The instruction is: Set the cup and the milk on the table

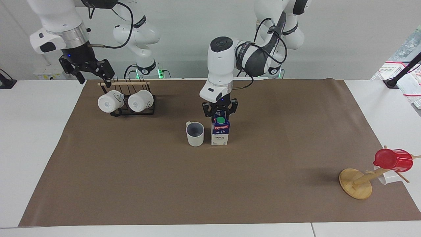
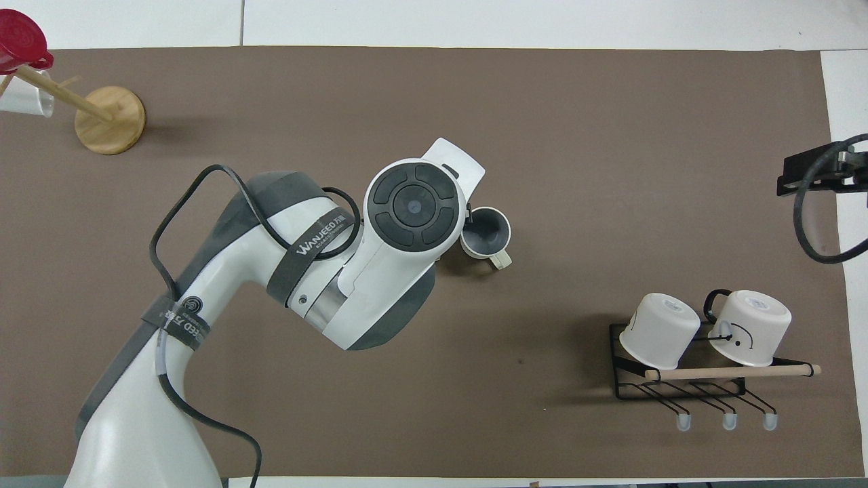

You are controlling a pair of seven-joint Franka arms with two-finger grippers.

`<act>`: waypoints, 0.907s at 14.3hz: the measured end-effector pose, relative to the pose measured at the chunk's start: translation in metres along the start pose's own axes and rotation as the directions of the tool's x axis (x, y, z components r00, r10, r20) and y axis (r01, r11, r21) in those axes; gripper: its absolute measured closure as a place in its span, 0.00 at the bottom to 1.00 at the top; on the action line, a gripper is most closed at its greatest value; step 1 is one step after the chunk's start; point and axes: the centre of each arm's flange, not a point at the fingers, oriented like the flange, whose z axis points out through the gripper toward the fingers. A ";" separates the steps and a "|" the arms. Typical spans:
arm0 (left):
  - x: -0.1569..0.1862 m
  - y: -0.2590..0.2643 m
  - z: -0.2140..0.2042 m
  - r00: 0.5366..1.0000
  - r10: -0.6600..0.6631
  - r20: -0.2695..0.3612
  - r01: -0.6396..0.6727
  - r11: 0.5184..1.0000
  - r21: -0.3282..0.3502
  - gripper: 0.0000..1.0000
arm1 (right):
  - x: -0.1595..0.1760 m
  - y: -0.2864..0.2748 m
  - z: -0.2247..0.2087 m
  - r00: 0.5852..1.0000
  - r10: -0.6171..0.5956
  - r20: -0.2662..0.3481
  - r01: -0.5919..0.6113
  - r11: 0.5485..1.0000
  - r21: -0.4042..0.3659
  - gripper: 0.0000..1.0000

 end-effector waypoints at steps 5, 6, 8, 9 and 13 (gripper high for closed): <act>0.020 -0.041 -0.053 0.997 -0.068 -0.036 0.067 0.998 -0.016 0.00 | 0.004 -0.009 0.018 0.999 -0.018 0.033 0.018 1.000 -0.006 0.00; 0.025 -0.058 -0.066 0.996 -0.082 -0.030 0.082 0.997 -0.005 0.00 | 0.004 -0.005 0.020 0.999 -0.026 0.039 0.027 1.000 -0.006 0.00; 0.037 -0.103 -0.082 0.998 -0.070 -0.003 0.070 0.997 0.027 0.00 | 0.006 0.011 0.027 0.998 -0.038 0.052 0.038 0.999 -0.006 0.00; 0.043 -0.127 -0.084 0.999 -0.046 0.011 0.046 0.998 0.041 0.00 | 0.006 0.018 0.028 0.998 -0.038 0.055 0.038 0.999 -0.006 0.00; 0.075 -0.232 -0.083 0.997 0.029 0.070 -0.032 0.999 0.039 0.00 | 0.007 0.022 0.031 0.998 -0.036 0.048 0.036 0.999 -0.005 0.00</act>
